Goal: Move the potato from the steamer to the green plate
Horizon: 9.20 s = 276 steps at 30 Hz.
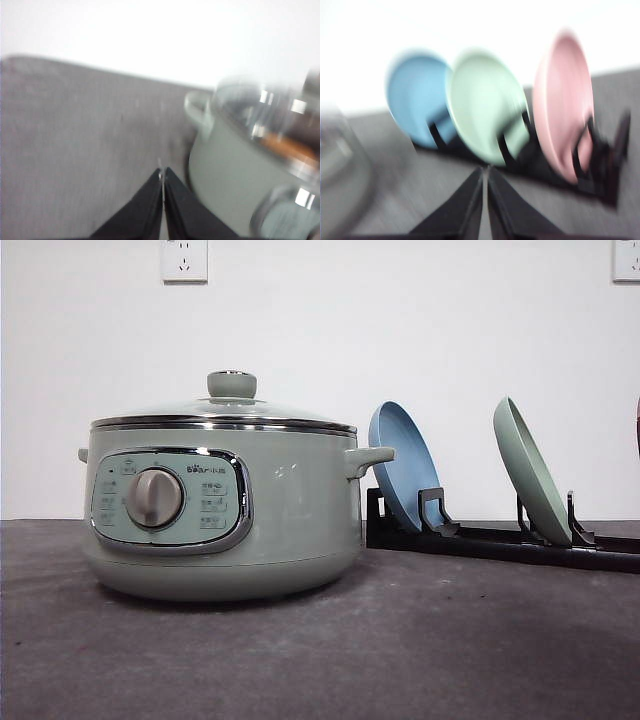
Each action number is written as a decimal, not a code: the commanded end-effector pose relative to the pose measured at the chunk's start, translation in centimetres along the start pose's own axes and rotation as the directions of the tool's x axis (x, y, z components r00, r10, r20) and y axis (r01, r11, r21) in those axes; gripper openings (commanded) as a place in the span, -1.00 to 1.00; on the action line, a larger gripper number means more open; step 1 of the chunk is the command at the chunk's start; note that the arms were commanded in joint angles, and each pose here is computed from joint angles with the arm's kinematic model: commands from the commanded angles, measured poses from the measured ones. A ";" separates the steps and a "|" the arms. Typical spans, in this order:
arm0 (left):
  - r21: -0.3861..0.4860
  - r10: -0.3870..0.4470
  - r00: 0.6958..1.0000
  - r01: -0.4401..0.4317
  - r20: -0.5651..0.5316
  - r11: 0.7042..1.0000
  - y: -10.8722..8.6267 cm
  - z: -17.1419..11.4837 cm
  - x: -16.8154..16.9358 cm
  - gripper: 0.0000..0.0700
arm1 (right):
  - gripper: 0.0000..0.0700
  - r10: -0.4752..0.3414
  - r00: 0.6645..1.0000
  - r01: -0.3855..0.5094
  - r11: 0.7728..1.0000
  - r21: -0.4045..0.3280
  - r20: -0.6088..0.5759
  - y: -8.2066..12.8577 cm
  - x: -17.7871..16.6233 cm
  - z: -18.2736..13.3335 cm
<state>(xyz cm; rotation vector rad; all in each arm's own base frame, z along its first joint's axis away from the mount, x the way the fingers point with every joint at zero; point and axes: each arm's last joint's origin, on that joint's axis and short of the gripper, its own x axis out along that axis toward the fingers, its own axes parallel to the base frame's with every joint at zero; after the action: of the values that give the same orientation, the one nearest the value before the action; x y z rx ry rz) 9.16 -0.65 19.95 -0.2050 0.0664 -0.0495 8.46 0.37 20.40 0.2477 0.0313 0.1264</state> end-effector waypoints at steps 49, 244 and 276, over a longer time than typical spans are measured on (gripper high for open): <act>-0.020 -0.601 0.692 0.649 -0.400 0.760 -7.9 18.1 2.8 0.14 | -0.10 0.509 0.773 -0.541 0.840 0.023 -0.378 7.1 1.1 15.3; -0.040 -0.624 0.603 0.702 -0.496 0.711 -8.6 16.9 2.1 0.93 | 0.54 0.377 0.641 -0.481 0.876 0.033 -0.669 10.3 4.7 15.4; 0.029 -0.371 0.674 0.503 -0.639 0.864 -10.9 21.0 9.0 0.92 | 0.92 0.449 0.716 -0.475 0.874 0.098 -0.535 7.1 0.2 12.7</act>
<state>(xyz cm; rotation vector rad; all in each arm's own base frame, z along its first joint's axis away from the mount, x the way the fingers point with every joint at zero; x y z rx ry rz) 18.48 -7.29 41.68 0.0127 0.6707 -0.6265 8.30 4.12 34.11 0.1514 0.5560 0.6999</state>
